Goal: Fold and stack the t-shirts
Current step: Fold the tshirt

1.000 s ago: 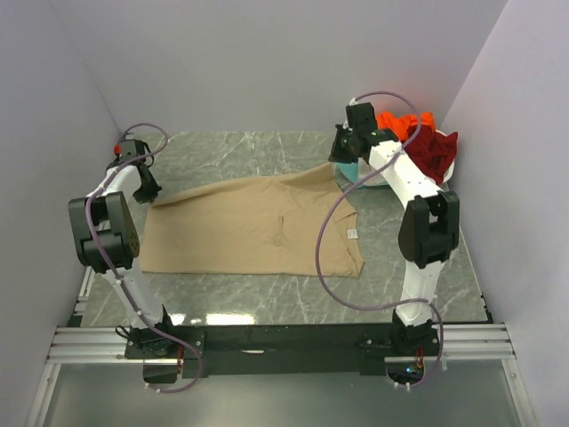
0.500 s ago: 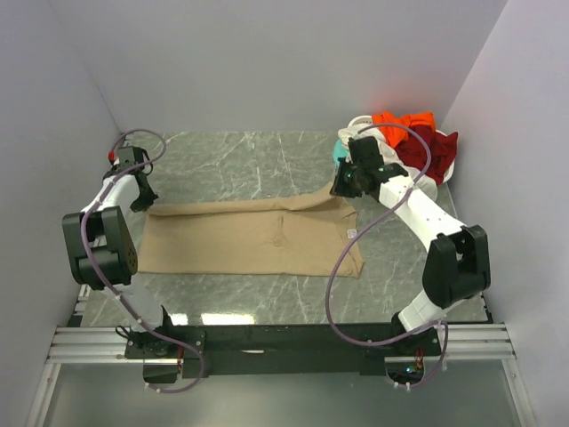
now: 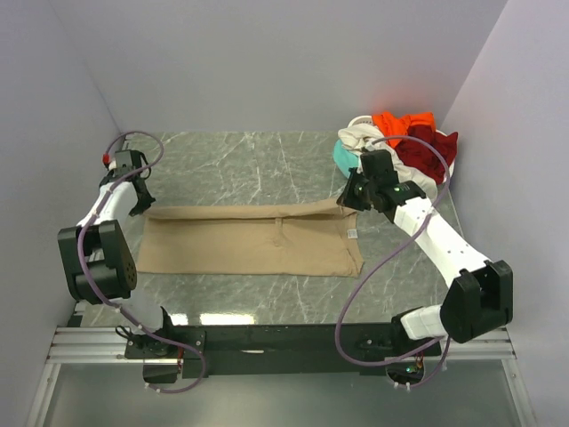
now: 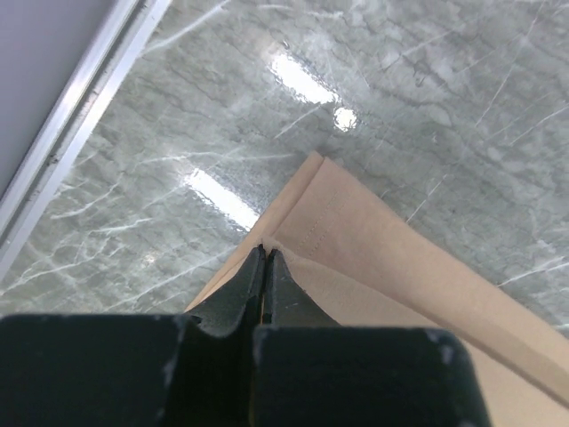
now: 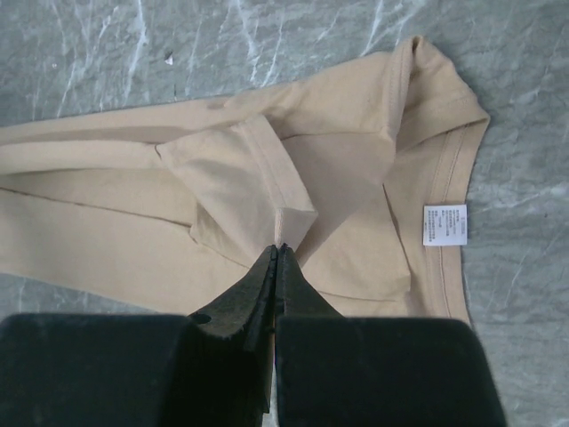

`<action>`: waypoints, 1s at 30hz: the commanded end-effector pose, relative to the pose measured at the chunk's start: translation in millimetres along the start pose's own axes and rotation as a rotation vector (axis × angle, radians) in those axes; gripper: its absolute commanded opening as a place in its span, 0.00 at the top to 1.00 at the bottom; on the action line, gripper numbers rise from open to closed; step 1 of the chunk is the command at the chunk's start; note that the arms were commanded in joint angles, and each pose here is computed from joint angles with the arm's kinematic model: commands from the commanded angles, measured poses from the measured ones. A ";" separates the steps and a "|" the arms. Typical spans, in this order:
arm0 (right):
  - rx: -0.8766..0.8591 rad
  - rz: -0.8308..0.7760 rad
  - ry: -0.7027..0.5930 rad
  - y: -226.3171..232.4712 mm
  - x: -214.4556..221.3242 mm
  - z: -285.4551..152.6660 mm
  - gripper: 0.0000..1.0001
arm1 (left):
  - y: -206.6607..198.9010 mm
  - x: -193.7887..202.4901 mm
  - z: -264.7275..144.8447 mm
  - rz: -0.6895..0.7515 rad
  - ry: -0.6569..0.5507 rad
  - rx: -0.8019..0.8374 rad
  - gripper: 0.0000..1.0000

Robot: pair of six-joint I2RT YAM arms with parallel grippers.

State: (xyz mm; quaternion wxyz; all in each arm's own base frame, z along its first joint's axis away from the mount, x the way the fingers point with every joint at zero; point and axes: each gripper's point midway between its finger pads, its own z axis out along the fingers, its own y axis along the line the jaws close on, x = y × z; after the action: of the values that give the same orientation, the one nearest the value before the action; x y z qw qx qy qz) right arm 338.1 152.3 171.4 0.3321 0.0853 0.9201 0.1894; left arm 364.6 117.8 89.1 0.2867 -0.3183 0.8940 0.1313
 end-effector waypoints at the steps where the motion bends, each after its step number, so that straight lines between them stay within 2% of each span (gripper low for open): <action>1: -0.004 0.012 -0.029 0.0 2.4 -12.1 1.00 | 8.9 -13.3 -14.3 -0.036 -0.065 -0.021 0.99; 6: 0.014 0.009 0.005 -8.4 22.1 -10.0 1.00 | 12.5 -5.9 -14.7 -0.035 -0.055 -0.028 0.99; 16: 0.083 -0.026 0.097 -32.3 72.9 7.4 1.00 | 27.9 37.1 -8.1 -0.036 0.039 -0.077 0.98; 19: 0.113 -0.061 0.136 -36.6 89.4 14.4 1.00 | 34.0 47.3 -6.7 -0.046 0.061 -0.096 0.88; 20: 0.112 -0.076 0.155 -35.3 96.6 16.3 1.00 | 36.4 48.4 -6.6 -0.058 0.062 -0.100 0.78; 22: 0.163 -0.099 0.174 -45.6 105.5 22.4 1.00 | 40.4 53.4 -6.9 -0.067 0.073 -0.106 0.68; 23: 0.177 -0.110 0.190 -48.3 111.5 23.2 1.00 | 41.4 52.9 -7.8 -0.076 0.072 -0.107 0.60; 25: 0.219 -0.125 0.205 -56.2 117.2 26.6 1.00 | 43.8 52.2 -9.9 -0.088 0.065 -0.113 0.53; 26: 0.231 -0.131 0.215 -58.4 120.1 27.0 0.99 | 45.2 53.1 -10.2 -0.093 0.067 -0.119 0.43; 27: 0.242 -0.137 0.222 -60.3 122.7 27.9 0.96 | 45.6 51.3 -11.5 -0.101 0.062 -0.119 0.38; 30: 0.275 -0.150 0.237 -65.0 126.2 28.7 0.77 | 44.0 44.6 -16.1 -0.117 0.049 -0.110 0.32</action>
State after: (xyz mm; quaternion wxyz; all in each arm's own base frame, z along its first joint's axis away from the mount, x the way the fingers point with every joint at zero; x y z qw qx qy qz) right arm 258.1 146.0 54.6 0.2141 0.0417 0.9728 0.0782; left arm 298.2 118.4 59.5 0.2302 -0.3732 0.8858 0.1520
